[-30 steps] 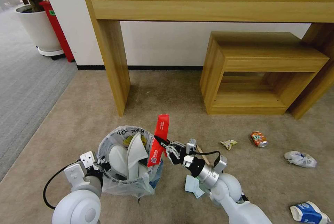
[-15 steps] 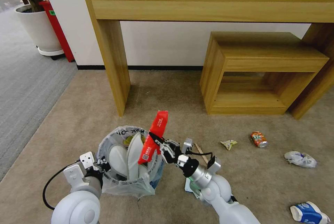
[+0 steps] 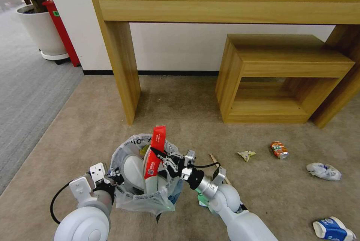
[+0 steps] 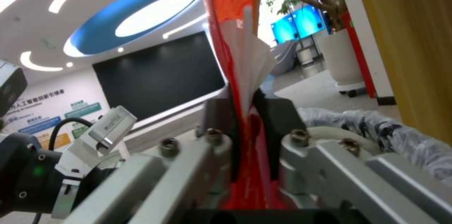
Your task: Pick up the trash bin and place the garbage on the floor into it.
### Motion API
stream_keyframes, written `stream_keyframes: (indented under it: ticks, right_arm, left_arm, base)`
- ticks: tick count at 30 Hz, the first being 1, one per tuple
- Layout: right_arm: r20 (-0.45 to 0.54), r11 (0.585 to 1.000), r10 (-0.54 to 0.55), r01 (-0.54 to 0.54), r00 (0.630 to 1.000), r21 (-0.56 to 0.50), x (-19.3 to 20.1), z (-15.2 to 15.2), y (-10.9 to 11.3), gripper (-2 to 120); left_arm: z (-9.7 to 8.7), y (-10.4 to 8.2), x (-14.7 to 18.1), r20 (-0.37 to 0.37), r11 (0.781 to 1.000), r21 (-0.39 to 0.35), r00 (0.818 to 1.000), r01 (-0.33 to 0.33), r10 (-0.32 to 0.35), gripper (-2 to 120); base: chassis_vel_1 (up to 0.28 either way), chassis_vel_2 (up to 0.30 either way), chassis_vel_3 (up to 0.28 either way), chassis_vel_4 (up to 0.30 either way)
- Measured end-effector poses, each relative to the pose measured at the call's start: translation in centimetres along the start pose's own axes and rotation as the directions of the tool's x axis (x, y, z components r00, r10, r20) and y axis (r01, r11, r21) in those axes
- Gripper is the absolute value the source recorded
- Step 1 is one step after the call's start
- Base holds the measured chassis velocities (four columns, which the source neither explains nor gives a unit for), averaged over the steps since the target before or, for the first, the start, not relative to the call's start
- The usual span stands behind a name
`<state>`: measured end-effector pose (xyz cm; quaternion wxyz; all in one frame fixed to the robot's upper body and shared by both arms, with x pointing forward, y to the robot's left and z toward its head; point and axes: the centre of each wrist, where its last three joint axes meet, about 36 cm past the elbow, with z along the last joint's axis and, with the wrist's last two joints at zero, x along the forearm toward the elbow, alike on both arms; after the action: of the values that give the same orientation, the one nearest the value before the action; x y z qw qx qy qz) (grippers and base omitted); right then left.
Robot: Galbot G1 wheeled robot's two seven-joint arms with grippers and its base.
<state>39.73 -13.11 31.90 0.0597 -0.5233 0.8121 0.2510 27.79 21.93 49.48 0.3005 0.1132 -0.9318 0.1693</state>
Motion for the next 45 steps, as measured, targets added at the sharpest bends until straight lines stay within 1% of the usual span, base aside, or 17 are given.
stream_keyframes:
  ticks: [12,18,21,24,27,28,30,32,33,35,36,38,39,41,43,44,45]
  right_arm:
    - [-0.002,1.0,0.011,-0.011,1.0,0.026,1.6,-1.6,0.1,55]
    - [0.011,0.999,0.022,-0.023,1.0,0.048,2.0,-2.8,0.0,81]
    - [0.023,0.995,0.076,-0.077,0.997,0.068,2.2,-3.9,0.0,89]
    - [0.012,0.975,0.206,-0.207,0.978,0.08,2.6,-5.7,0.4,97]
    - [-0.09,0.872,0.479,-0.462,0.873,0.16,4.2,-9.2,1.1,100]
    - [-0.09,0.872,0.479,-0.462,0.873,0.16,4.2,-9.2,1.1,100]
    - [-0.136,0.743,0.663,-0.626,0.736,0.236,5.2,-11.6,1.8,100]
    - [-0.167,0.635,0.77,-0.712,0.616,0.299,6.3,-13.0,2.0,100]
    - [-0.167,0.635,0.77,-0.712,0.616,0.299,6.3,-13.0,2.0,100]
    - [-0.215,0.555,0.832,-0.75,0.512,0.36,7.7,-13.7,1.7,100]
    - [-0.215,0.555,0.832,-0.75,0.512,0.36,7.7,-13.7,1.7,100]
    - [-0.272,0.505,0.862,-0.771,0.427,0.388,8.8,-13.6,0.8,100]
    - [-0.272,0.505,0.862,-0.771,0.427,0.388,8.8,-13.6,0.8,100]
    - [-0.343,0.455,0.879,-0.794,0.33,0.403,9.0,-13.4,0.2,100]
    - [-0.348,0.453,0.879,-0.795,0.325,0.402,9.0,-13.3,0.2,100]
    - [-0.429,0.419,0.869,-0.826,0.245,0.377,8.4,-12.9,-0.4,100]
    - [-0.468,0.41,0.857,-0.834,0.215,0.368,8.1,-12.5,-1.0,100]
  left_arm:
    - [-0.1,0.2,-0.3,0.002,1.0,-0.006,1.0,0.009,-0.009,1]
    - [0.0,0.2,-0.3,0.002,1.0,-0.005,1.0,0.012,-0.012,1]
    - [-0.2,0.5,-0.5,0.008,1.0,-0.005,1.0,0.023,-0.023,1]
    - [-0.5,1.0,-0.7,0.018,0.999,-0.008,0.999,0.04,-0.039,1]
    - [-1.2,1.7,-0.9,0.04,0.998,-0.008,0.998,0.057,-0.057,1]
    - [-1.2,1.7,-0.9,0.04,0.998,-0.008,0.998,0.057,-0.057,1]
    - [-1.8,2.2,-0.9,0.057,0.997,-0.011,0.996,0.07,-0.069,1]
    - [-2.2,2.6,-1.0,0.069,0.997,-0.009,0.995,0.078,-0.077,1]
    - [-2.2,2.6,-1.0,0.069,0.997,-0.009,0.995,0.078,-0.077,1]
    - [-2.5,2.7,-0.9,0.078,0.997,-0.005,0.994,0.081,-0.08,1]
    - [-2.5,2.7,-0.9,0.078,0.997,-0.005,0.994,0.081,-0.08,1]
    - [-2.7,2.8,-0.7,0.087,0.997,-0.002,0.993,0.081,-0.081,1]
    - [-2.7,2.8,-0.7,0.087,0.997,-0.002,0.993,0.081,-0.081,1]
    - [-2.8,2.8,-0.4,0.092,0.997,0.0,0.992,0.083,-0.082,1]
    - [-2.8,2.8,-0.4,0.092,0.997,0.0,0.992,0.083,-0.082,1]
    - [-2.8,2.9,-0.2,0.094,0.996,0.0,0.992,0.085,-0.084,1]
    - [-2.8,3.0,-0.1,0.095,0.996,-0.001,0.992,0.087,-0.086,1]
  base:
    - [0.0,0.0,0.0,0.0]
    - [0.0,0.0,0.0,0.0]
    - [0.0,0.0,0.0,0.0]
    - [0.0,0.0,0.0,0.0]
    - [0.0,0.0,0.0,0.0]
    - [0.0,0.0,0.0,0.0]
    - [0.0,0.0,0.0,0.0]
    - [0.0,0.0,0.0,0.0]
    - [0.0,0.0,0.0,0.0]
    - [0.0,0.0,0.0,0.0]
    - [0.0,0.0,0.0,0.0]
    - [0.0,0.0,0.0,0.0]
    - [0.0,0.0,0.0,0.0]
    - [0.0,0.0,0.0,0.0]
    - [0.0,0.0,0.0,0.0]
    - [0.0,0.0,0.0,0.0]
    - [0.0,0.0,0.0,0.0]
